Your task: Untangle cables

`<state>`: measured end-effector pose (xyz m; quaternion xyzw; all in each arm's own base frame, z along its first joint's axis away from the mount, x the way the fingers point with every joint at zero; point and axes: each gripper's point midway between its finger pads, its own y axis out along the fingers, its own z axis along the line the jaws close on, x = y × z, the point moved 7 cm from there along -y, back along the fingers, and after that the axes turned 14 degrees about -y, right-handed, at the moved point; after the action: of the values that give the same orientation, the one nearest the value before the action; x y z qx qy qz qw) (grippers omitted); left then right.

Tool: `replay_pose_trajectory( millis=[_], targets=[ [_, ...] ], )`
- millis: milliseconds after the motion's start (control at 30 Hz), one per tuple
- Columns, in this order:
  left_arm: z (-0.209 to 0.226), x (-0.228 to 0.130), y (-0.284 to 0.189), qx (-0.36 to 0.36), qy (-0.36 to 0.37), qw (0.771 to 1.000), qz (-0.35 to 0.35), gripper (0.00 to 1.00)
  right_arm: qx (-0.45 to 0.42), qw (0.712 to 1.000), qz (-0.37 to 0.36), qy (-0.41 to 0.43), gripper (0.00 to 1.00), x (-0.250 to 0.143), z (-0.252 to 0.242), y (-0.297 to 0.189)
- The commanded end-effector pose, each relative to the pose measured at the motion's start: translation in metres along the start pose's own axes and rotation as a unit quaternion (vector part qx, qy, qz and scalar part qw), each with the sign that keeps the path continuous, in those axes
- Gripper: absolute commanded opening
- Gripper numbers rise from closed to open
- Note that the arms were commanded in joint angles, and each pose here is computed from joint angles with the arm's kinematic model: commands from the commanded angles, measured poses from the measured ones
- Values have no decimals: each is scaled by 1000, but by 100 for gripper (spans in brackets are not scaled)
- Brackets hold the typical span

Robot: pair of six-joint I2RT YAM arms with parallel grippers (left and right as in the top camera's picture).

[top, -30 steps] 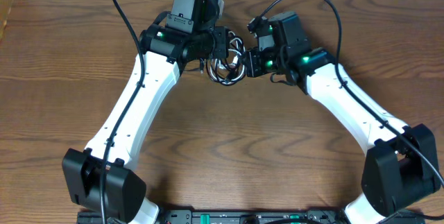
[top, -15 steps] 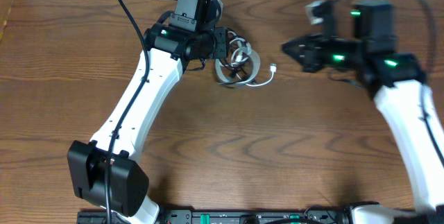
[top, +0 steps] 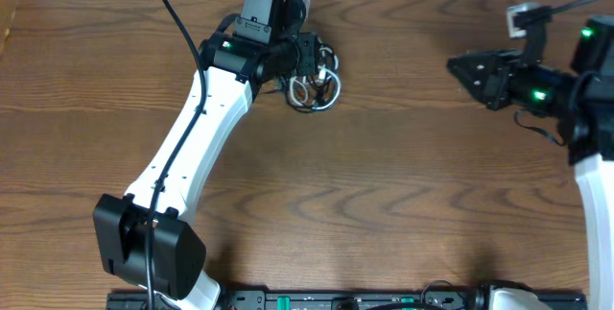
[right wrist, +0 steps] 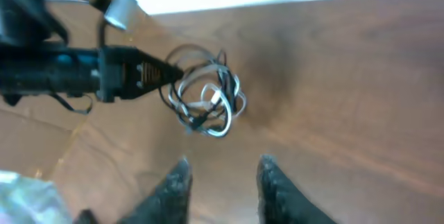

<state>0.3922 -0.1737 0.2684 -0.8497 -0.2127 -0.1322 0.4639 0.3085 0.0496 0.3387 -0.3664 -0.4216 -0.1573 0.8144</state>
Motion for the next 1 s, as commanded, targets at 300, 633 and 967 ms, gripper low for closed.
replay_pose_trajectory(
  millis=[300,633,967],
  targets=[
    [-17,-3,1,-83,3,996,31,7,45,987,152,20,57,-50,-6,124],
    [-17,-4,1,-81,2,996,33,8,72,982,171,27,49,-74,-3,200],
    [-16,-5,1,-78,-1,996,37,8,23,988,149,16,36,-78,-6,239]
  ],
)
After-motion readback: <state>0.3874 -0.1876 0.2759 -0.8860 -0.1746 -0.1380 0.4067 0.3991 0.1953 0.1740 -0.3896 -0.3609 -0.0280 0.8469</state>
